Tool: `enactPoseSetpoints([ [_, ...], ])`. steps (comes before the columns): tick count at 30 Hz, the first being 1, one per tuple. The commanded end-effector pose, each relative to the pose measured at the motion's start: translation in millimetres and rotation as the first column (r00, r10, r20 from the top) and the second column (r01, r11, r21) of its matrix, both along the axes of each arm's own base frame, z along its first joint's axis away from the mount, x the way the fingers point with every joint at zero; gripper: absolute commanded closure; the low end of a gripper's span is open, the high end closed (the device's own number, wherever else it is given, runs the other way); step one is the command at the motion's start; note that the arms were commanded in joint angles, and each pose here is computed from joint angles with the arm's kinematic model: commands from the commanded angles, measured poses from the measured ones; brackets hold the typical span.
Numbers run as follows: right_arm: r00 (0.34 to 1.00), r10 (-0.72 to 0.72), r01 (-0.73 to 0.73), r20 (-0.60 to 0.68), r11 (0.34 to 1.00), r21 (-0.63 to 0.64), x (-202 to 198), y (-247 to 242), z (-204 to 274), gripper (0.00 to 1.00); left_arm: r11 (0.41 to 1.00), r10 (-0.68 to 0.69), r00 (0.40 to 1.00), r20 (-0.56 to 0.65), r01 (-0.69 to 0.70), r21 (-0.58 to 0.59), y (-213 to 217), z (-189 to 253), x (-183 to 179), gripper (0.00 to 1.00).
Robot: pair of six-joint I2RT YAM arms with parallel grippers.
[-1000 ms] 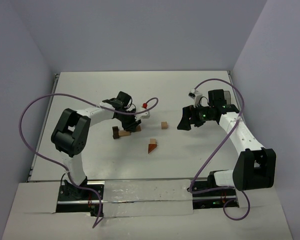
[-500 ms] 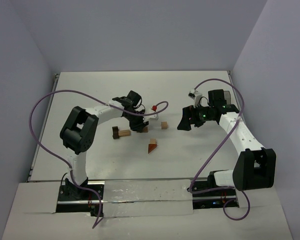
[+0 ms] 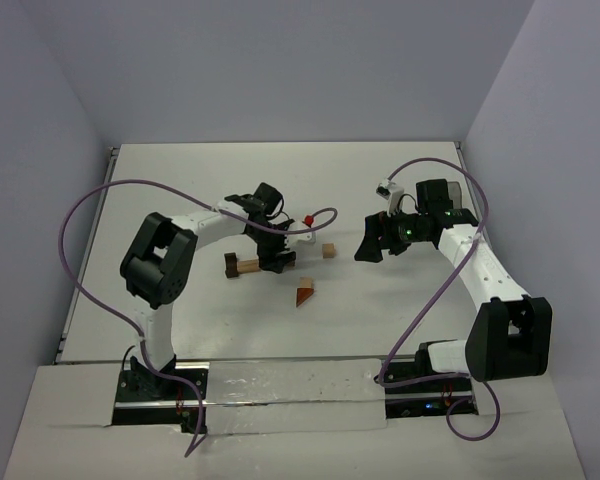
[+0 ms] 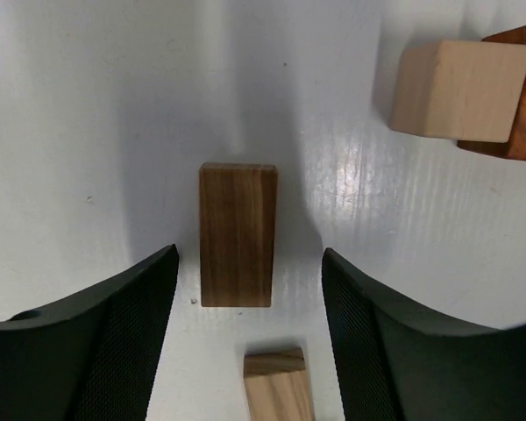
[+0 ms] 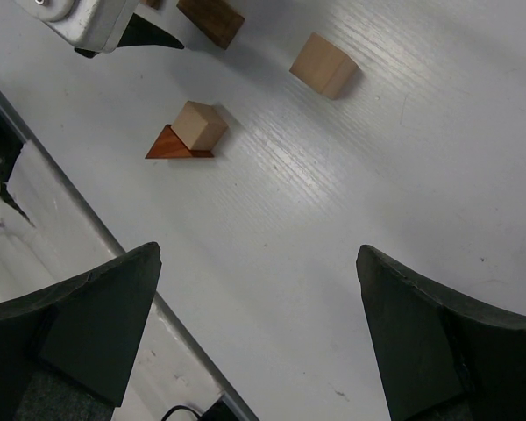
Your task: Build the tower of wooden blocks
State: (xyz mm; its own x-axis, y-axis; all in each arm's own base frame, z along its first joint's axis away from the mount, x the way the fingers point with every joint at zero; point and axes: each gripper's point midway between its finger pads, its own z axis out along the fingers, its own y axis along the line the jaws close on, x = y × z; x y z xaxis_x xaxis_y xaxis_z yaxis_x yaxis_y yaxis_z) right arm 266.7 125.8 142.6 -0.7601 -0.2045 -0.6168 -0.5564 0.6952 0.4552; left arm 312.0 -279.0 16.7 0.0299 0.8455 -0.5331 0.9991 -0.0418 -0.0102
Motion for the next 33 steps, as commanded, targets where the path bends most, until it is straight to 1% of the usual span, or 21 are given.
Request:
enactPoseSetpoints([
  [1, 0.998, 0.005, -0.006, 0.064, 1.0, 0.013, 6, 1, 21, 0.0, 0.998, -0.023, 0.999, 0.026, 0.025, -0.065, -10, 38, -3, 0.25],
  [4, 0.997, 0.003, -0.002, 0.081, 1.0, -0.007, 11, -2, 22, 0.0, 0.987, -0.059, 0.995, 0.075, 0.069, -0.145, -19, 74, -4, 0.25],
  [6, 0.996, 0.005, -0.003, 0.089, 1.0, -0.022, 14, -4, 22, 0.0, 0.974, -0.09, 0.992, 0.084, 0.106, -0.198, -24, 90, -13, 0.26],
  [8, 0.997, 0.005, -0.003, 0.082, 1.0, -0.03, 13, -5, 21, 0.0, 0.967, -0.104, 0.991, 0.088, 0.122, -0.224, -25, 96, -19, 0.28],
  [9, 0.996, 0.007, -0.004, 0.084, 0.999, -0.038, 14, -7, 19, 0.0, 0.962, -0.118, 0.99, 0.073, 0.132, -0.239, -24, 97, -29, 0.32],
  [12, 0.997, 0.01, -0.005, 0.082, 0.998, -0.062, 11, -10, 13, 0.0, 0.957, -0.14, 0.99, 0.02, 0.14, -0.253, -25, 90, -47, 0.39],
  [19, 0.997, -0.002, 0.008, 0.074, 0.996, -0.084, 8, -18, 5, 0.0, 0.954, -0.184, 0.983, 0.003, 0.179, -0.242, -42, 70, -77, 0.41],
  [24, 0.997, -0.019, 0.026, 0.079, 0.996, -0.088, 7, -25, 7, 0.0, 0.955, -0.183, 0.982, 0.035, 0.186, -0.23, -57, 59, -79, 0.44],
  [27, 0.997, -0.01, 0.015, 0.072, 0.997, -0.08, 4, -24, 7, 0.0, 0.964, -0.16, 0.986, 0.046, 0.166, -0.21, -61, 50, -78, 0.47],
  [29, 0.996, -0.035, 0.041, 0.076, 0.996, -0.08, 7, -31, 8, 0.0, 0.965, -0.142, 0.988, 0.066, 0.153, -0.212, -66, 48, -74, 0.48],
  [33, 0.997, -0.032, 0.038, 0.077, 0.996, -0.079, 5, -31, 10, 0.0, 0.975, -0.107, 0.989, 0.103, 0.125, -0.184, -66, 37, -68, 0.49],
])
